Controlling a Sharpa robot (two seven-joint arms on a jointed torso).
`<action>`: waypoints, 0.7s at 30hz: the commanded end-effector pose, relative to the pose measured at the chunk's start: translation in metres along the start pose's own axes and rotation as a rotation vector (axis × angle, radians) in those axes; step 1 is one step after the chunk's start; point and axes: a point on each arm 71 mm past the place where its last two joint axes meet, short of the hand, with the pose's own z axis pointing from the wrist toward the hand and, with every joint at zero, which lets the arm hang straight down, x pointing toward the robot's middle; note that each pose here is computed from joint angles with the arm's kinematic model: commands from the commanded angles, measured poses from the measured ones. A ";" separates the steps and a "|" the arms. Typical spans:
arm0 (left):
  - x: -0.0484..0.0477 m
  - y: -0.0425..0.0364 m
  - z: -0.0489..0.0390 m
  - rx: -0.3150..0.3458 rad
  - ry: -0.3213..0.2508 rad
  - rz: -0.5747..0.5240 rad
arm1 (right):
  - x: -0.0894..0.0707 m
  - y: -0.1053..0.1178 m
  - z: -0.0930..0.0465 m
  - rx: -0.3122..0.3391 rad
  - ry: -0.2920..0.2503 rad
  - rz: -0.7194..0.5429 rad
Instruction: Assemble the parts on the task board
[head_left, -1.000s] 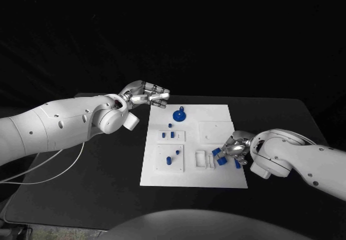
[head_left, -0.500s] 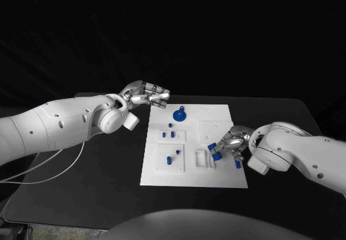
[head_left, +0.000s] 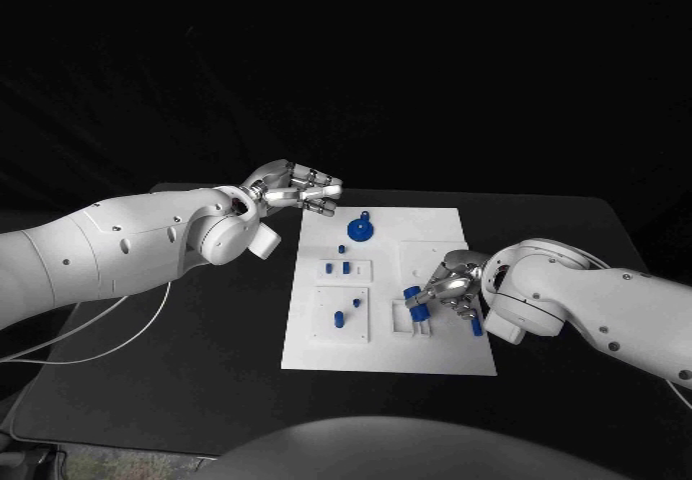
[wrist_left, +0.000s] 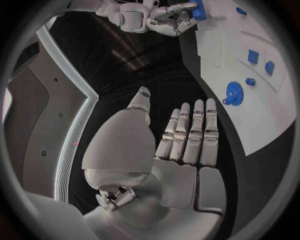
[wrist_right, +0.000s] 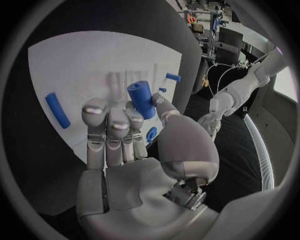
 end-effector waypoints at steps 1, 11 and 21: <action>0.0028 -0.0012 0.0008 0.006 0.021 -0.005 | 0.000 0.002 0.002 0.004 -0.013 -0.088; 0.0030 -0.0009 0.0007 0.003 0.024 -0.006 | 0.005 0.005 0.006 0.010 0.007 -0.147; 0.0030 -0.0005 0.0004 -0.001 0.028 -0.007 | 0.013 0.007 0.005 0.003 0.048 -0.179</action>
